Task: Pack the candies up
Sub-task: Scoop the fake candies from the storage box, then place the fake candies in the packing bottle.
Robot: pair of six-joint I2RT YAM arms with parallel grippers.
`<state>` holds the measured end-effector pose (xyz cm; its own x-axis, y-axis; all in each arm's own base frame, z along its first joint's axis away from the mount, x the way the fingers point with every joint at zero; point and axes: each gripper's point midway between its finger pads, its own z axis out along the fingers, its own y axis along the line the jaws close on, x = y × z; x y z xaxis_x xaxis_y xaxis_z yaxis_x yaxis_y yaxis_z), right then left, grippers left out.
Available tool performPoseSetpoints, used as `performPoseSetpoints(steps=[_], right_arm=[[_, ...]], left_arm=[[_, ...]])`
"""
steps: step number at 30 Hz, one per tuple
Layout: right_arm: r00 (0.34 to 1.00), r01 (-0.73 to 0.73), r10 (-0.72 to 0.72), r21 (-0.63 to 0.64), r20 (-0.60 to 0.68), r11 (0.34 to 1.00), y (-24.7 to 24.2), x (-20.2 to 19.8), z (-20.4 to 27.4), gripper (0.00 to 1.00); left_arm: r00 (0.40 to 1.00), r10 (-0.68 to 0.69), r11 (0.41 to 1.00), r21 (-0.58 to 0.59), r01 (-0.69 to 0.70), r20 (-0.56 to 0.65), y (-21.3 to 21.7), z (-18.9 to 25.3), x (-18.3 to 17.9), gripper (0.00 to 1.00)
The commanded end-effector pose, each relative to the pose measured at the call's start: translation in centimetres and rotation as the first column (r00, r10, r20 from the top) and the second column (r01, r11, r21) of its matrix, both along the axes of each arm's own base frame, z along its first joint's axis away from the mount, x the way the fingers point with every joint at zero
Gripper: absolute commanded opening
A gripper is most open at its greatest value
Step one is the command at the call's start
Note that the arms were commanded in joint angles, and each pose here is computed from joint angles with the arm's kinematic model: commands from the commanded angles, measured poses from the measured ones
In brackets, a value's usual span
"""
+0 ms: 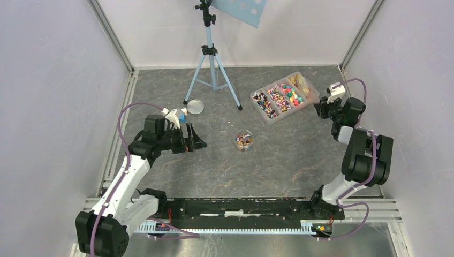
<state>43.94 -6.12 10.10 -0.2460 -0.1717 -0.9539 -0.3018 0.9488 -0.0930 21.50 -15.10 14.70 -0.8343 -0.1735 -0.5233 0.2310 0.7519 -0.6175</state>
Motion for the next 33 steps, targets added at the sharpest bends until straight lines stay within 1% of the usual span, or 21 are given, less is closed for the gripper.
performPoseSetpoints(steps=[1, 7, 10, 15, 21, 27, 30, 33], right_arm=[[0.990, -0.043, 0.045, -0.017, 0.134, 0.999, 0.8, 0.3, 4.5, 0.00], [0.986, -0.047, 0.045, 0.006, 0.160, 0.999, 1.3, -0.4, 6.9, 0.00], [0.982, -0.072, 0.069, 0.013, 0.178, 0.997, 2.1, -0.9, 8.3, 0.00], [0.980, -0.106, 0.107, -0.014, 0.167, 0.994, 3.9, -1.6, 9.7, 0.00], [0.963, -0.202, 0.210, -0.061, 0.167, 0.977, 8.1, -3.3, 11.4, 0.00], [0.928, -0.311, 0.328, -0.114, 0.176, 0.943, 12.8, -6.5, 12.6, 0.00], [0.900, -0.385, 0.406, -0.146, 0.159, 0.911, 14.8, -8.8, 12.2, 0.00], [0.883, -0.427, 0.451, -0.177, 0.128, 0.887, 15.4, -10.3, 11.5, 0.00]], left_arm=[[0.998, -0.019, 1.000, 0.020, 0.018, 0.067, 0.2, 0.6, 0.6, 1.00], [0.997, -0.013, 1.000, 0.025, 0.010, 0.082, 0.4, 0.9, 0.5, 1.00], [0.995, -0.003, 1.000, 0.031, 0.001, 0.095, 0.5, 1.1, 0.6, 1.00], [0.993, 0.009, 0.999, 0.040, -0.014, 0.115, 0.8, 1.4, 0.7, 1.00], [0.992, 0.007, 0.999, 0.035, -0.011, 0.123, 0.8, 1.6, 0.5, 1.00], [0.993, 0.005, 1.000, 0.029, -0.009, 0.119, 0.7, 1.6, 0.4, 1.00], [0.993, 0.002, 1.000, 0.027, -0.005, 0.120, 0.6, 1.6, 0.3, 1.00], [0.993, -0.003, 1.000, 0.020, 0.001, 0.118, 0.5, 1.6, 0.3, 1.00]])
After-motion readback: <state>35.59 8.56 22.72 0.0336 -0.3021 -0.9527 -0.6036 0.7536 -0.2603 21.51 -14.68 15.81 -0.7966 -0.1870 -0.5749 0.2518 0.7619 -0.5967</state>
